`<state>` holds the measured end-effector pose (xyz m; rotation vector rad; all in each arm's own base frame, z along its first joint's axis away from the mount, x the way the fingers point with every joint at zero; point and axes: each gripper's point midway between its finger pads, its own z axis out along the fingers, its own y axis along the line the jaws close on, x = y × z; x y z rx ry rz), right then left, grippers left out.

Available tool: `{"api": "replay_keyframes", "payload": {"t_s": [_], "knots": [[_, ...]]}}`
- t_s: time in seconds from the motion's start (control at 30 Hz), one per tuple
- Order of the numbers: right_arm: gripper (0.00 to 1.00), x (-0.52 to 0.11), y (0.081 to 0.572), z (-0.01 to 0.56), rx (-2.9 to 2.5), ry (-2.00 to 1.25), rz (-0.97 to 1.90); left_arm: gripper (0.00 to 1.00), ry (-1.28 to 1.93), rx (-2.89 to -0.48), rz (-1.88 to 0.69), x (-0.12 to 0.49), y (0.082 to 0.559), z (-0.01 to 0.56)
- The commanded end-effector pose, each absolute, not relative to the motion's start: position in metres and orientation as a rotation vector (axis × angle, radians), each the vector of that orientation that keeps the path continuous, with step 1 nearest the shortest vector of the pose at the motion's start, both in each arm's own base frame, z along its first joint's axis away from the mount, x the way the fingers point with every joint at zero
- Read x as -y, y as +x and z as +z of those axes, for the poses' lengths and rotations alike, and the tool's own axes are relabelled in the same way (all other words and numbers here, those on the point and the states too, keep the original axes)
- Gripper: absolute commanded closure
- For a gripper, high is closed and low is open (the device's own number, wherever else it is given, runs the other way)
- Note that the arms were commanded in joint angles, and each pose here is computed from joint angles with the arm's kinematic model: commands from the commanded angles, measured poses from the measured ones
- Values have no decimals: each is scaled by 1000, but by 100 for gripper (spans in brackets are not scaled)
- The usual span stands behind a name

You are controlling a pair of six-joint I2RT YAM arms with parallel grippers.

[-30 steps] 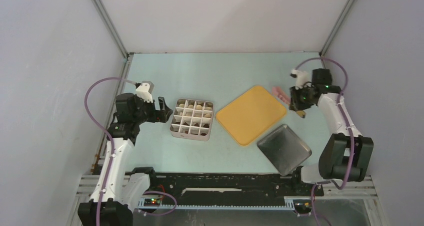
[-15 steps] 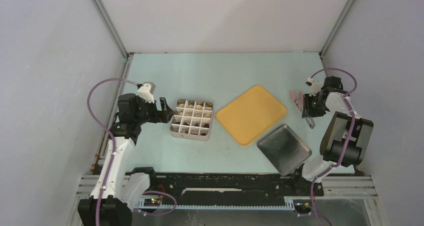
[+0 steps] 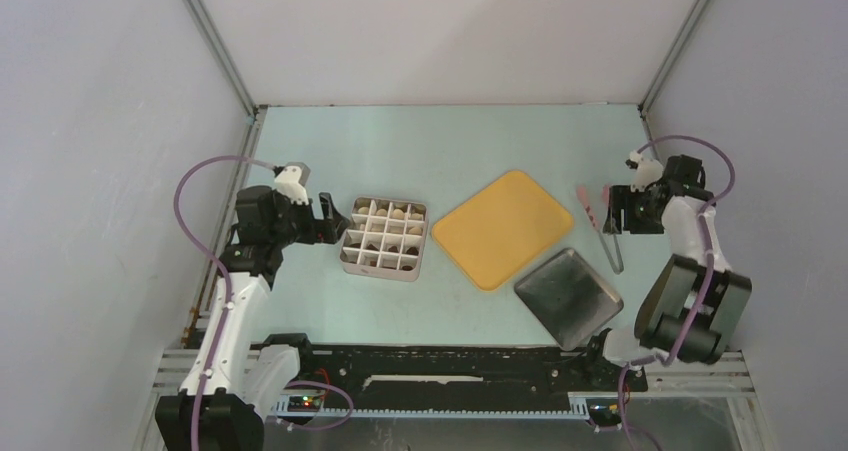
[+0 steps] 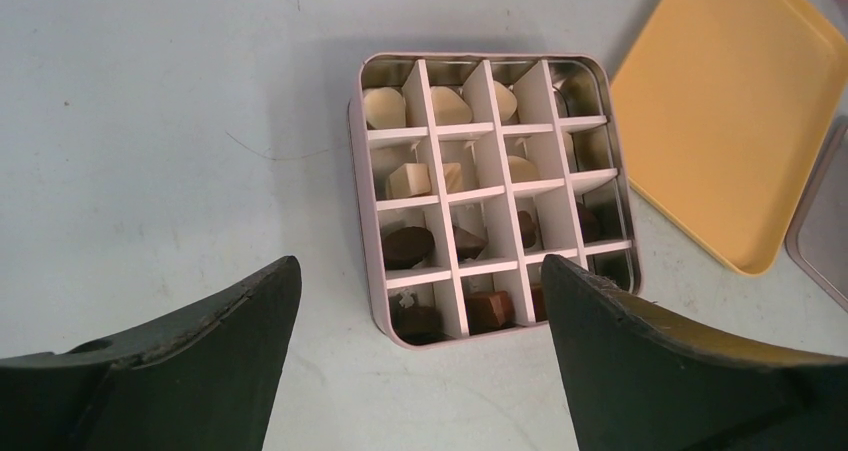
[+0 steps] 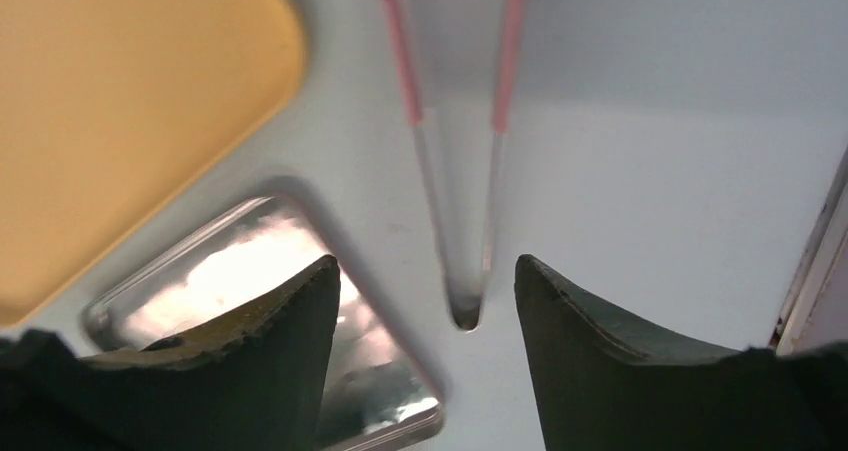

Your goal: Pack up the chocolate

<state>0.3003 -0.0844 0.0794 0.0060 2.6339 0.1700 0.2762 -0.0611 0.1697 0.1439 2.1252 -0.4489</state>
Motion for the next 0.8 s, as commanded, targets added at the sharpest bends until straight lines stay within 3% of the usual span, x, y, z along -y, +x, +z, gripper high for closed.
{"api": "replay_keyframes", "payload": {"t_s": [0.0, 0.23, 0.77], "knots": [[36, 21, 283, 122, -2518, -265, 386, 7, 139, -2113, -472, 65, 280, 166], [58, -81, 212, 96, -2598, -987, 434, 8, 126, -2096, -453, 62, 286, 173], [65, -126, 170, 47, -2629, -1631, 304, 8, 118, -2105, -401, 54, 286, 171]]}}
